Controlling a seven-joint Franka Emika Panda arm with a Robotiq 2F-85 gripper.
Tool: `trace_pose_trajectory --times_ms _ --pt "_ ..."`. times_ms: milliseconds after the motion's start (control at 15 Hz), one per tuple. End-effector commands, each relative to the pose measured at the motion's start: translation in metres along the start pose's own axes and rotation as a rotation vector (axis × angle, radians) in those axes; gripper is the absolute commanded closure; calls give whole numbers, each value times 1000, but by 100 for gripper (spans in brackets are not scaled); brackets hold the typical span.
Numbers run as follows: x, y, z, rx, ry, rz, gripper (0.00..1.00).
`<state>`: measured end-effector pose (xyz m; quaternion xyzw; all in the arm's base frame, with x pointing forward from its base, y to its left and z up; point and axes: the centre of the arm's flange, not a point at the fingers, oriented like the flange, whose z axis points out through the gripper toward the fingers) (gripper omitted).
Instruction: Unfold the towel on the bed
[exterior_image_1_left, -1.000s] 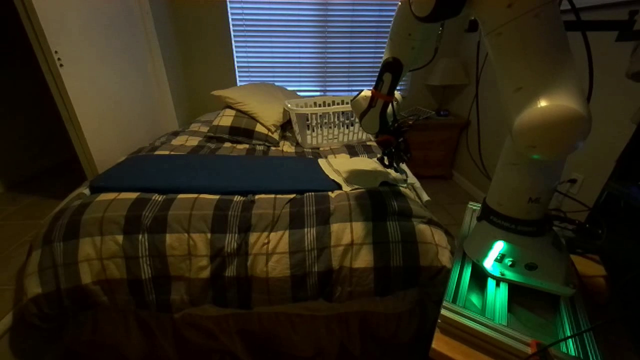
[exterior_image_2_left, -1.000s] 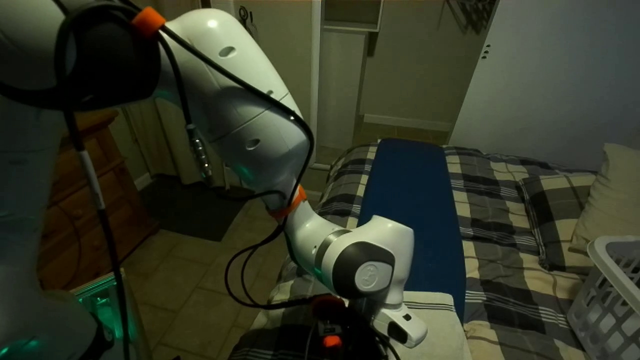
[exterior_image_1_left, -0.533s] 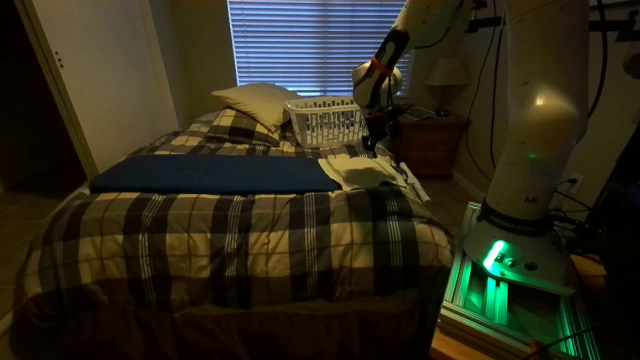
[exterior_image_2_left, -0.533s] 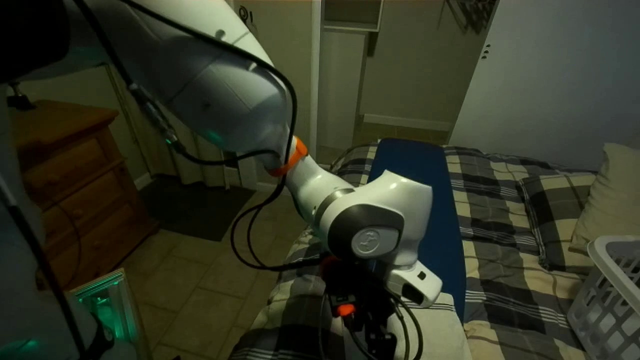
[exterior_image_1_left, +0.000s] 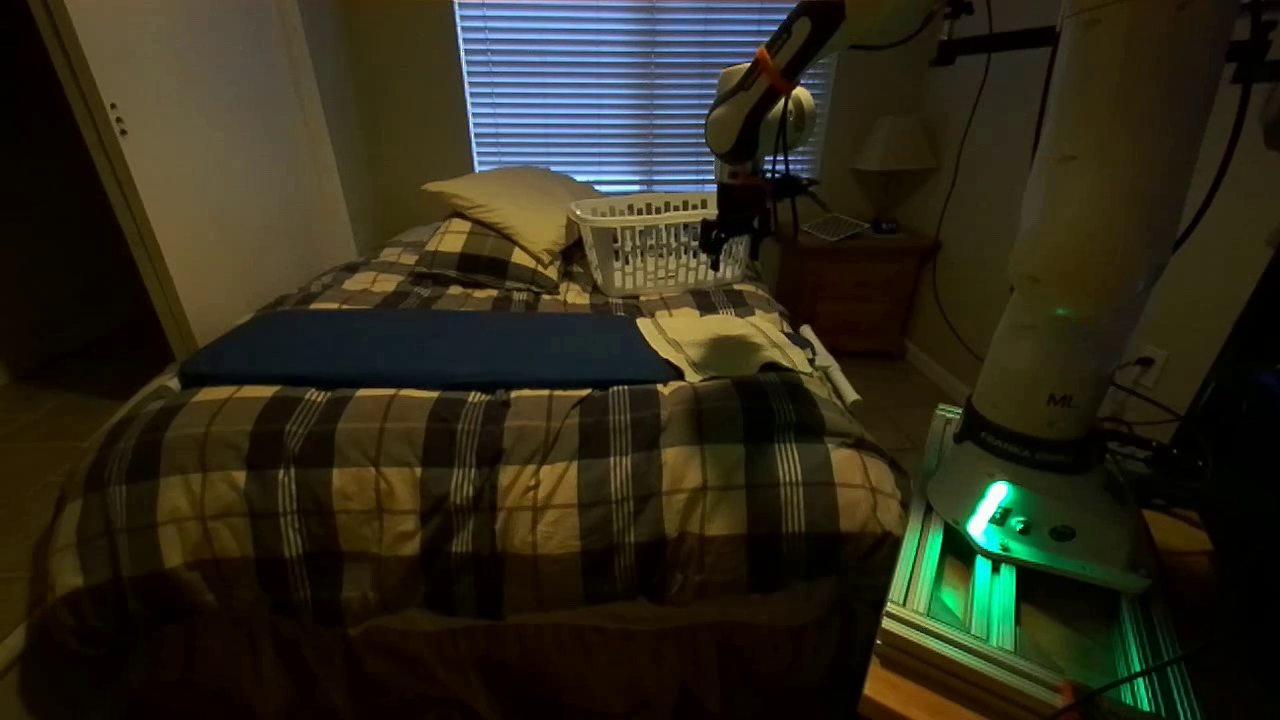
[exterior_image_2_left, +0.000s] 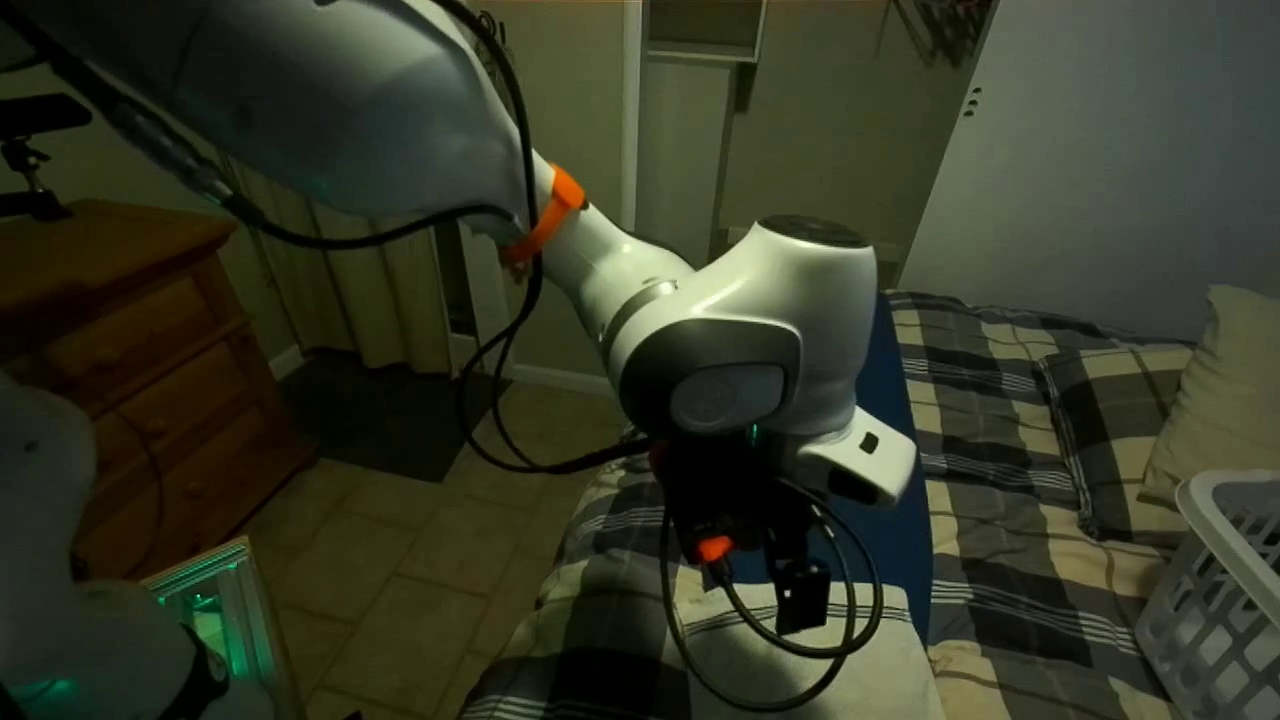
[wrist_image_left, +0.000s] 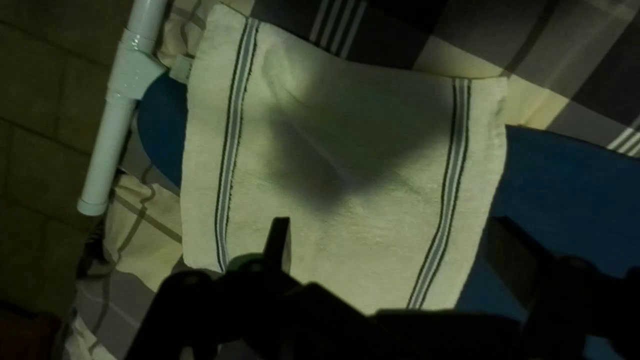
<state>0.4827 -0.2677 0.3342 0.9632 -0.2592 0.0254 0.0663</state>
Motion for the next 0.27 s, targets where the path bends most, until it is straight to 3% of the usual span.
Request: trace_pose_trajectory --times_ms 0,200 --pt "0 -3 -6 22 22 -9 0" --pt "-3 -8 -11 49 40 -24 0"
